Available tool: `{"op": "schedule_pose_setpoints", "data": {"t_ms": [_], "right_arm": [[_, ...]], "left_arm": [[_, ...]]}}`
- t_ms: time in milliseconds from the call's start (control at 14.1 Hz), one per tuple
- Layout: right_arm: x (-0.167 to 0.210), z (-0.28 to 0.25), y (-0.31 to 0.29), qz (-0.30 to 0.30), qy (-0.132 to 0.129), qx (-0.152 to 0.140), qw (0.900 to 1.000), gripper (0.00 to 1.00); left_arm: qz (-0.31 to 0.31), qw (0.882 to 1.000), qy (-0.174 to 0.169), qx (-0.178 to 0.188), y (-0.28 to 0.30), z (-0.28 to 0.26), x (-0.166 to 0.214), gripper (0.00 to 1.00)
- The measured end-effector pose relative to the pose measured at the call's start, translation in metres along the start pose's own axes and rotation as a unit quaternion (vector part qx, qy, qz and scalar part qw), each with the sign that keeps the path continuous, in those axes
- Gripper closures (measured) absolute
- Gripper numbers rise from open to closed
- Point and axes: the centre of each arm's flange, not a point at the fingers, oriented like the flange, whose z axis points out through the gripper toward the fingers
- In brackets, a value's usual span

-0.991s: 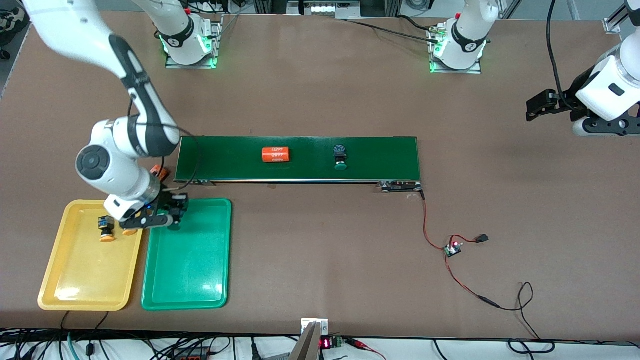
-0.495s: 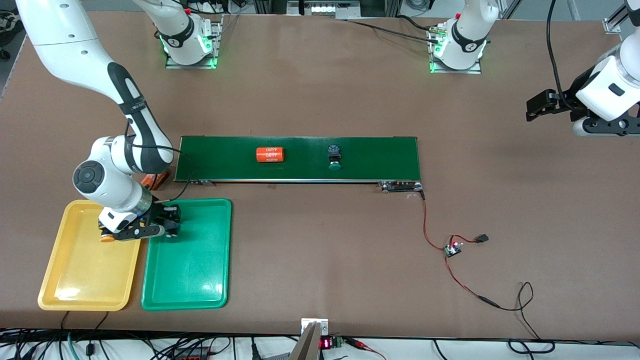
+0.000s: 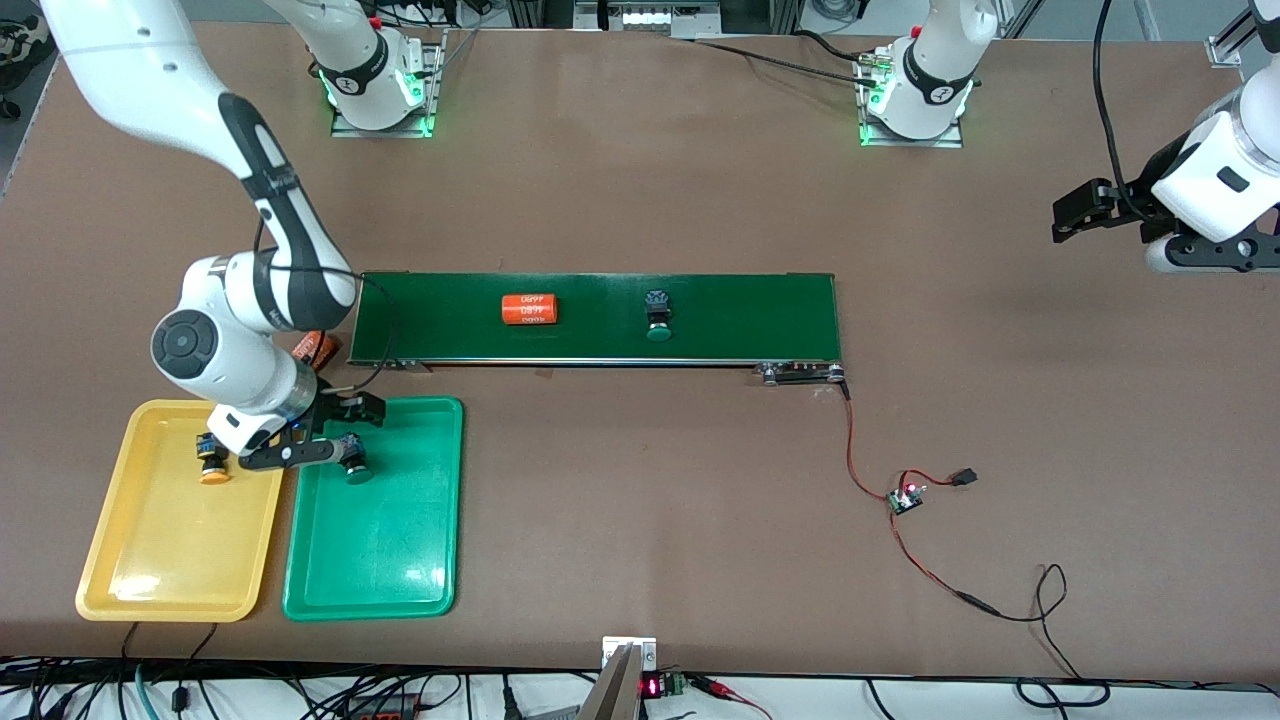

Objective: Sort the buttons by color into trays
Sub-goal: 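Grasp the second green button on the belt with the right gripper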

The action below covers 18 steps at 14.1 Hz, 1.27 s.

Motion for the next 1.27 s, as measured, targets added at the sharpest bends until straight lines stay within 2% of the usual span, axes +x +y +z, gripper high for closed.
{"op": "schedule_pose_setpoints", "data": {"t_ms": [354,637,849,1061,1274], "right_arm": [[-0.078,-0.039,-0.122,0.061,-0.017,0.012,0.998,0.0],[-0.13,-0.055,-0.227,0.096,-0.017,0.018,0.995,0.0],[-0.148,-0.053,-0.261,0.099,-0.014,0.014,0.995,0.0],[-0.165,-0.038,-0.288,0.12,0.002,-0.017,0.993,0.0],[-0.168,-0.024,-0.305,0.14,0.011,-0.009,0.99,0.0]], "left_arm": [[0.0,1.0,0.0,0.0,0.0,0.0,0.0,0.0],[0.0,1.0,0.0,0.0,0.0,0.0,0.0,0.0],[0.0,1.0,0.0,0.0,0.0,0.0,0.0,0.0],[0.0,1.0,0.0,0.0,0.0,0.0,0.0,0.0],[0.0,1.0,0.0,0.0,0.0,0.0,0.0,0.0]]}}
